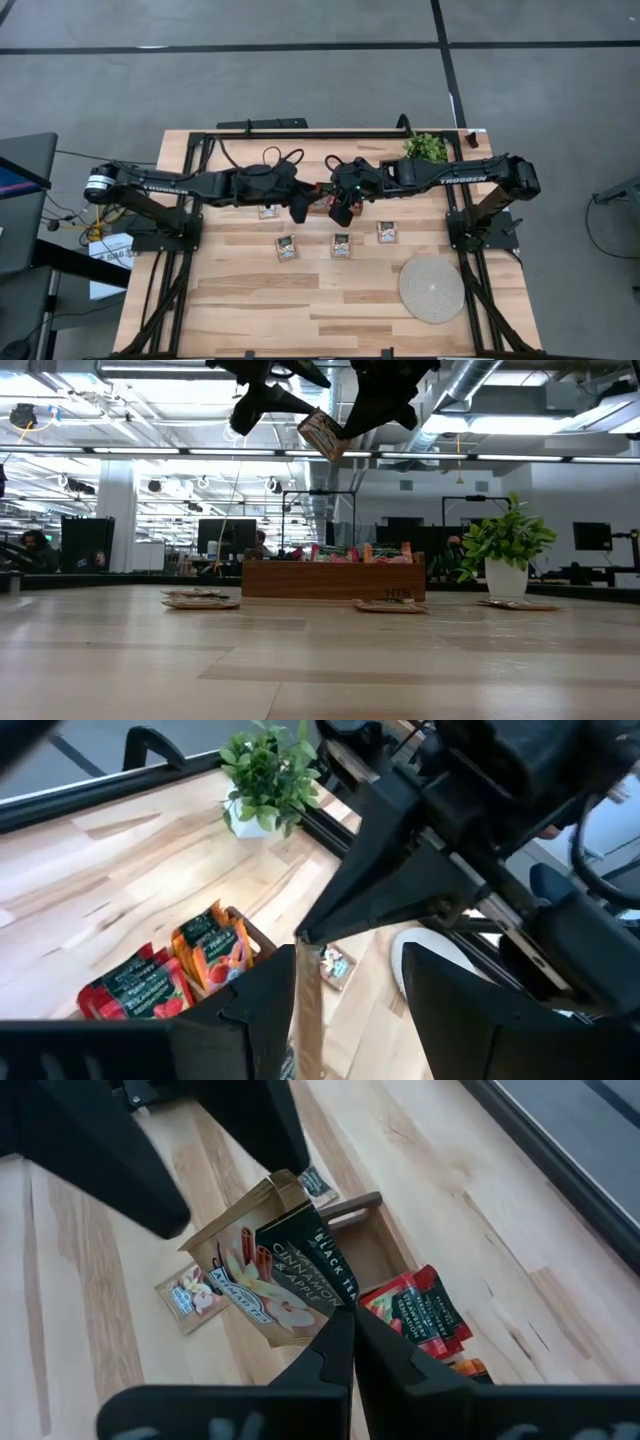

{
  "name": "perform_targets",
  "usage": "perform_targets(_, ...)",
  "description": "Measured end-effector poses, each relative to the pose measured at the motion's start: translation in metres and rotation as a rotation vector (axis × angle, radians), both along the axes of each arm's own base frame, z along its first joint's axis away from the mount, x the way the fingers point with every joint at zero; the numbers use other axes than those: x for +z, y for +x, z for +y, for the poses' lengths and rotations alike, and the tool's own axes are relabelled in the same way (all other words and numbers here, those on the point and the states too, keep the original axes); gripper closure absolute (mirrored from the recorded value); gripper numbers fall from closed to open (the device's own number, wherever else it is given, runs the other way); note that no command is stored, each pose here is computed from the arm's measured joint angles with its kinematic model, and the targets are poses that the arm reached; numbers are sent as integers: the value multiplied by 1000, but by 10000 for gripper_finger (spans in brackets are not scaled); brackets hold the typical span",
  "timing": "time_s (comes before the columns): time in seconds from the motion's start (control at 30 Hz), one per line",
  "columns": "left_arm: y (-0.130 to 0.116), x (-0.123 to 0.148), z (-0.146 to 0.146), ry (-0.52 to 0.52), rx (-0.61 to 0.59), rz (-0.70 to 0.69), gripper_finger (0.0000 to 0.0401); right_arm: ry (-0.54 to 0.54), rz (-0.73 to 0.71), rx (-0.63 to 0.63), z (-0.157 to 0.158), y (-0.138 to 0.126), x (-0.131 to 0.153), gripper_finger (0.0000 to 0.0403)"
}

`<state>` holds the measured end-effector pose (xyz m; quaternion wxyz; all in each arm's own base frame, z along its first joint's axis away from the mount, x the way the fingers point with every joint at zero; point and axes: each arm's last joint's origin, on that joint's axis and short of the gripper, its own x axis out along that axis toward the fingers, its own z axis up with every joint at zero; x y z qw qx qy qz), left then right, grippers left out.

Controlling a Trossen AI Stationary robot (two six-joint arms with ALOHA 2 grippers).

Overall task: Pick & Place Tea
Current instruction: Put the brown tea bag into the left section of the wooden organizer

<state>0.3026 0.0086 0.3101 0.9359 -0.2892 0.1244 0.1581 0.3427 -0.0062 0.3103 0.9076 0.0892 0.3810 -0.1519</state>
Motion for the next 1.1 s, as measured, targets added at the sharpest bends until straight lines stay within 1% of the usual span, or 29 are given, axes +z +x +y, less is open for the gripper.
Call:
perform_targets(0.43,0,-1,2,-12,6,2,224,0,-2,-1,0,0,0,403)
perform_targets(0.73,6,-12,2,-31,12,42,229,0,-3,-2,-1,0,0,403)
perform_targets(0.9,7,-11,2,-22,33,33,254,-1,-3,-2,-1,0,0,403)
perform_targets(1.1,8,-12,3,-21,38,36,315,-1,-4,-3,-1,0,0,403)
